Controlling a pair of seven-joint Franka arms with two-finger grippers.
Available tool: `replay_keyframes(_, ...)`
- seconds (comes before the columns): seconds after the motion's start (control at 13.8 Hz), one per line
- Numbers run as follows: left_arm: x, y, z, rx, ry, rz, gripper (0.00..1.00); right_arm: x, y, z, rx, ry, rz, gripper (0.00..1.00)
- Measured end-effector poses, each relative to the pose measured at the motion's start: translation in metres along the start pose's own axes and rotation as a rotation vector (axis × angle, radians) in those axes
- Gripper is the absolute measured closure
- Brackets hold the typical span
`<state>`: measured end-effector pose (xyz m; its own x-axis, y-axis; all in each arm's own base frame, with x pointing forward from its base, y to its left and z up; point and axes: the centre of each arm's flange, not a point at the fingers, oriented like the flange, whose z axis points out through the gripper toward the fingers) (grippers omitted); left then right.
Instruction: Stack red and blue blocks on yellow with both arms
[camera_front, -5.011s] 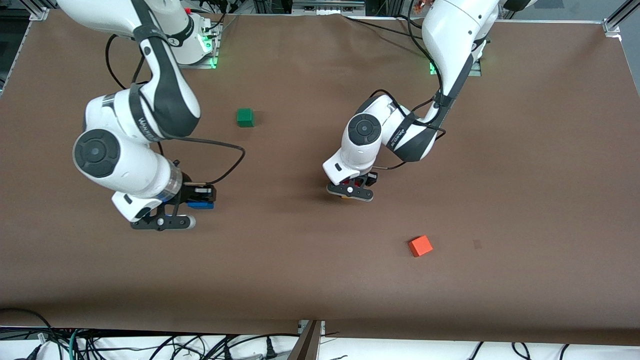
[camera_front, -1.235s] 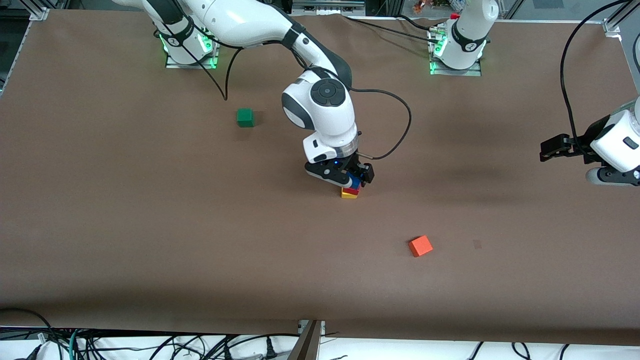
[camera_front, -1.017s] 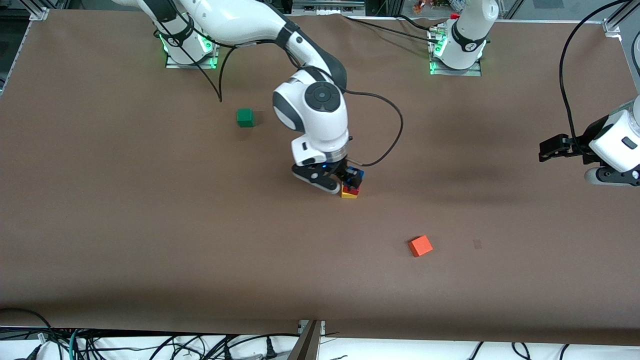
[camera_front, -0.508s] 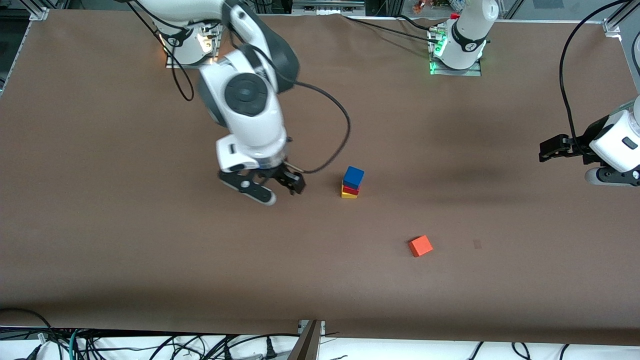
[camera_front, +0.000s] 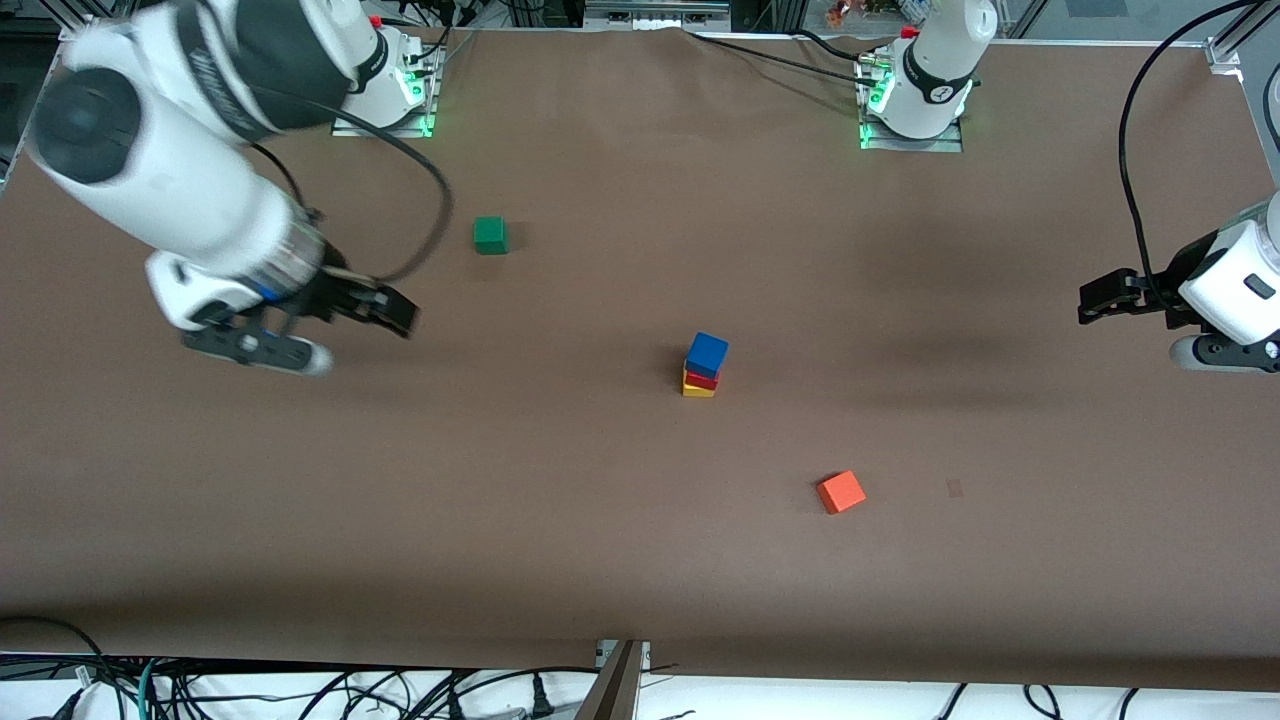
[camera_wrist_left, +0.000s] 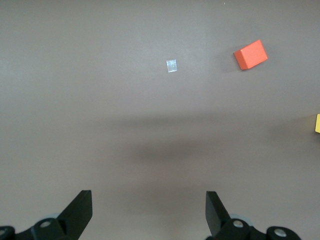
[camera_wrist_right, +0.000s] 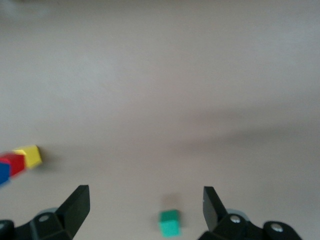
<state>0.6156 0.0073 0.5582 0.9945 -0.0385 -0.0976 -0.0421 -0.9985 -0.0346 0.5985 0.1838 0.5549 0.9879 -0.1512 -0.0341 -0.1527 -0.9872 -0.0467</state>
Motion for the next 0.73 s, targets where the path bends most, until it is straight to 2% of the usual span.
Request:
replay_keyframes(0.36, 0.000, 0.000, 0.000, 0.000, 0.000, 0.000, 0.00, -0.039, 0.111, -0.015, 0.018, 0.004, -0.141, 0.00)
replay_keyframes(0.73, 0.000, 0.000, 0.000, 0.000, 0.000, 0.000, 0.00, -0.035, 0.129, -0.014, 0.016, 0.020, -0.187, 0.00)
